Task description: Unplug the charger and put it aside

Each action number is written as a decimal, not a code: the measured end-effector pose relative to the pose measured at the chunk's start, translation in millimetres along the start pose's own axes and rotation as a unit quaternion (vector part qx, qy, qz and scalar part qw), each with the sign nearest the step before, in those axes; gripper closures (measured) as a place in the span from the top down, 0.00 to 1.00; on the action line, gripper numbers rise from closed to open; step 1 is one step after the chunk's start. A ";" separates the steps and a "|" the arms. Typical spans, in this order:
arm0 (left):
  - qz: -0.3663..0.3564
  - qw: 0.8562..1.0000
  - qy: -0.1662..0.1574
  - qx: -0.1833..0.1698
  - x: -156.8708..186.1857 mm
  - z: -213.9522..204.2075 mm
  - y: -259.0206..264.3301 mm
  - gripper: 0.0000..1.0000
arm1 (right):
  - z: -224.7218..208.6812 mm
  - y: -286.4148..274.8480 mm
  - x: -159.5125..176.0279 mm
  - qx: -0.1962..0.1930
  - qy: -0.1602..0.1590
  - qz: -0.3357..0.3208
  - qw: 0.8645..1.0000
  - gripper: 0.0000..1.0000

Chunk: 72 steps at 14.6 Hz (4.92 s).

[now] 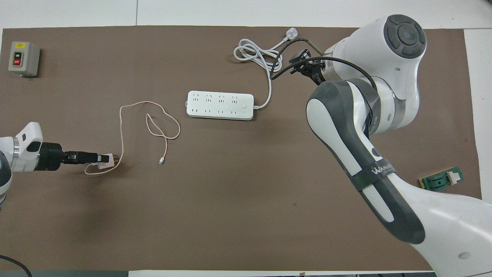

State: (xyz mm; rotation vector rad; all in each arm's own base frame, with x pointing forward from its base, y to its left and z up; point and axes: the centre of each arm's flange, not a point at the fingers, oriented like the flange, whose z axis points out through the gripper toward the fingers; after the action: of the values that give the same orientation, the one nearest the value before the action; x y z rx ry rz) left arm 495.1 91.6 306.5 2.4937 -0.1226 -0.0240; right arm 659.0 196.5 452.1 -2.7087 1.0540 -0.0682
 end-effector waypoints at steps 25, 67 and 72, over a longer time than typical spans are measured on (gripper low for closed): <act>-0.165 0.939 0.040 0.300 33.8 -284.4 208.1 1.00 | -56.7 16.3 -1.5 0.001 0.008 0.045 0.999 1.00; -0.001 0.951 -0.007 0.309 50.9 -167.1 301.6 1.00 | -208.0 144.4 -2.6 -0.118 -0.053 -0.431 0.893 1.00; -0.003 0.951 -0.012 0.309 49.1 -167.5 300.4 1.00 | -208.6 147.8 1.0 -0.119 -0.053 -0.428 0.894 1.00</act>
State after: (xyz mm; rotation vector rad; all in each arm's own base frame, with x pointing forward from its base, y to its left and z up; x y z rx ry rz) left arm 527.1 -51.4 621.5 3.1213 -0.1494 -0.0222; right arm 535.6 48.8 620.3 -3.1240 -0.2430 0.0654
